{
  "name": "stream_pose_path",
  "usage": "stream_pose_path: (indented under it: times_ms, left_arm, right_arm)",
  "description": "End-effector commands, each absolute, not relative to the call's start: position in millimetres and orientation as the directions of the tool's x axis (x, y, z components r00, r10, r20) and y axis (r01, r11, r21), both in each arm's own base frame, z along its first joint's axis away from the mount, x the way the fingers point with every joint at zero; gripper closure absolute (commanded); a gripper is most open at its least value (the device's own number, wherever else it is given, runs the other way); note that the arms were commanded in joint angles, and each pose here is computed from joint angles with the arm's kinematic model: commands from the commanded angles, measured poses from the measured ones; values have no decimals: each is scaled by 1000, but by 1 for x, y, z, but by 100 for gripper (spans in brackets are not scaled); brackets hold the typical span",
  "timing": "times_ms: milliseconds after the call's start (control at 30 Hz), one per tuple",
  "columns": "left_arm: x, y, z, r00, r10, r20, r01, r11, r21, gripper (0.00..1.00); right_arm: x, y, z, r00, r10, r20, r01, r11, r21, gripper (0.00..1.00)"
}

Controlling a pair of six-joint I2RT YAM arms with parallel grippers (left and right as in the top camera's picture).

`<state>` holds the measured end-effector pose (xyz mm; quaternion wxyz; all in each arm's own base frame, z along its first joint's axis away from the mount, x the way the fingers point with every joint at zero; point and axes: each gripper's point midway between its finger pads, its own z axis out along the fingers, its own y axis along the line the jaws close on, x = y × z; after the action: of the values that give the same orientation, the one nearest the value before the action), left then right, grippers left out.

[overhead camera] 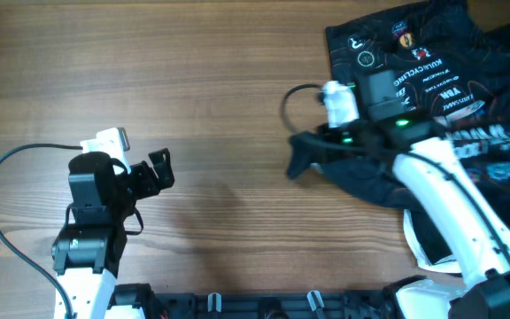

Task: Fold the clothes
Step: 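Grasp the black jersey's near edge with the right gripper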

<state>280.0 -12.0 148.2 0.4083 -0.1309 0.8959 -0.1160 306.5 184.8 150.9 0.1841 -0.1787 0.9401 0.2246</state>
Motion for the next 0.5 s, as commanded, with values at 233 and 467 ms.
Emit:
stream_pose_path:
  times_ms: [233,467]
  left_arm:
    - [295,-37,181,-579,-324,-748,14,913,-407,0]
    - [295,-50,183,-600,-379,-705,34,868,-495,0]
  right_arm:
    - [319,325,140,-720,-307,-622,-605,716,347,75]
    - [354,261,144,-748,-229,-622,-450,864,224,1]
